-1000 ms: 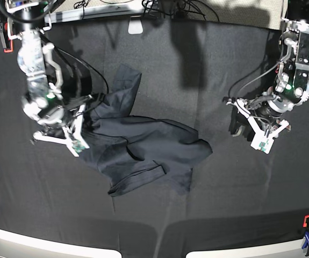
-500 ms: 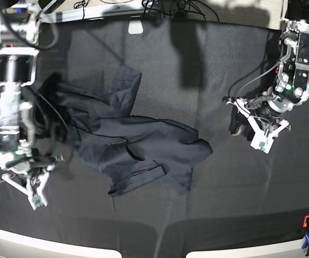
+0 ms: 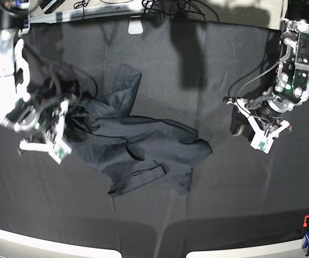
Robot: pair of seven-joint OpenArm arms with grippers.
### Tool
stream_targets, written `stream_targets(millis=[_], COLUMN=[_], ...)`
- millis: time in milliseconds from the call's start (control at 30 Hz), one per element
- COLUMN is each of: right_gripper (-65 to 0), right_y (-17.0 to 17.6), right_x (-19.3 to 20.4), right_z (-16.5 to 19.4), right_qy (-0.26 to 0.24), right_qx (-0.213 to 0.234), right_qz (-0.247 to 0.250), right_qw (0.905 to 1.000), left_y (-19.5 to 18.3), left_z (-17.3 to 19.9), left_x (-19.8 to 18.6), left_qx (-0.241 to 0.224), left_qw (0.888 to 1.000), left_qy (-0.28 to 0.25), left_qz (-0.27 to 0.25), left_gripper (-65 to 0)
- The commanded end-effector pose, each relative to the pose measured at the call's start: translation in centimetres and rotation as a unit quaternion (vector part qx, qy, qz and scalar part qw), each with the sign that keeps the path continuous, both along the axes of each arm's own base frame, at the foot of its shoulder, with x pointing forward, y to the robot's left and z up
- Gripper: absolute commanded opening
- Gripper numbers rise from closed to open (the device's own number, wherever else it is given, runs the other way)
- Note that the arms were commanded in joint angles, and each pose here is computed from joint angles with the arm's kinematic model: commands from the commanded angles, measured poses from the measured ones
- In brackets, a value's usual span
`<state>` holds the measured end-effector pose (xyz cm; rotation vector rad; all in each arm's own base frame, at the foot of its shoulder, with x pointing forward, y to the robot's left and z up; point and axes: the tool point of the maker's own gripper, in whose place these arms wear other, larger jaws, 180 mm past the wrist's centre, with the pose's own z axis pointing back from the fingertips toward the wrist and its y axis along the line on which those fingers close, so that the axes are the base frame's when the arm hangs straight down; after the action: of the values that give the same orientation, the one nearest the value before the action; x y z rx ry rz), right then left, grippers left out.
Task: Layout the t-shirt on the table in an organized manner, then fold the t-shirt properly
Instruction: 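Grasp a shirt edge with the right gripper and drag it outward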
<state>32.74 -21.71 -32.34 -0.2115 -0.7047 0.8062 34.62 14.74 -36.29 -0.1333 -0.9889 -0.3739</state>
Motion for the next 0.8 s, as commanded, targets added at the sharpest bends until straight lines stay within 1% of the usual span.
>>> stream_targets(millis=[0, 33, 100, 133, 167, 200, 267, 367, 433, 533, 633, 700, 767], right_gripper=[-65.0, -60.0, -46.9, -41.6, -37.9, -36.2, -36.2, -36.2, -36.2, -36.2, -36.2, -36.2, -36.2], right_y=[-0.6, -0.6, -0.6, -0.7, -0.7, -0.8, -1.1, -1.4, -1.5, -1.9, -0.9, -0.4, -0.5], right_x=[0.5, 0.4, 0.2, 0.2, 0.2, 0.2, 0.2, 0.3, 0.3, 0.5, 0.5, 0.4, 0.7], right_z=[1.4, 1.3, 1.2, 1.2, 1.2, 1.1, 0.7, -0.2, -1.0, -1.9, -2.8, -3.4, -3.6], right_qy=[-0.017, -0.014, -0.009, -0.009, -0.009, -0.008, -0.003, 0.002, 0.008, 0.003, -0.001, 0.000, -0.010], right_qx=[-0.004, -0.002, 0.003, 0.002, 0.002, 0.002, 0.000, 0.011, 0.011, -0.023, -0.039, -0.070, -0.103], right_qz=[0.000, 0.001, 0.002, 0.002, 0.002, 0.001, -0.004, -0.006, -0.006, 0.007, 0.037, 0.055, 0.053], right_qw=[0.9998, 0.9999, 1.0000, 1.0000, 1.0000, 1.0000, 1.0000, 0.9999, 0.9999, 0.9997, 0.9986, 0.9960, 0.9932], left_y=[0.2, 0.2, 0.2, 0.2, 0.2, 0.2, 0.2, 0.2, 0.2, 0.2, 0.3, 0.3, 0.3], left_z=[1.6, 1.6, 1.6, 1.6, 1.6, 1.6, 1.6, 1.5, 1.5, 1.5, 1.5, 1.5, 1.5], left_x=[0.9, 0.9, 0.9, 0.9, 0.9, 0.9, 0.9, 0.8, 0.8, 0.8, 0.8, 0.8, 0.8], left_qx=[-0.002, -0.002, -0.002, -0.002, -0.002, -0.002, -0.002, -0.001, -0.001, -0.001, -0.001, 0.000, 0.000], left_qw=[1.000, 1.000, 1.000, 1.000, 1.000, 1.000, 1.000, 1.000, 1.000, 1.000, 1.000, 1.000, 1.000], left_qy=[-0.028, -0.028, -0.028, -0.028, -0.027, -0.027, -0.027, -0.024, -0.024, -0.024, -0.024, -0.024, -0.024], left_qz=[0.000, 0.000, 0.000, 0.000, 0.000, 0.000, 0.000, 0.000, 0.000, 0.000, 0.000, 0.000, 0.000], left_gripper=[-37.9, -37.9, -37.9, -37.9, -37.9, -37.9, -37.9, -37.9, -37.9, -37.9, -37.9, -37.9, -37.9])
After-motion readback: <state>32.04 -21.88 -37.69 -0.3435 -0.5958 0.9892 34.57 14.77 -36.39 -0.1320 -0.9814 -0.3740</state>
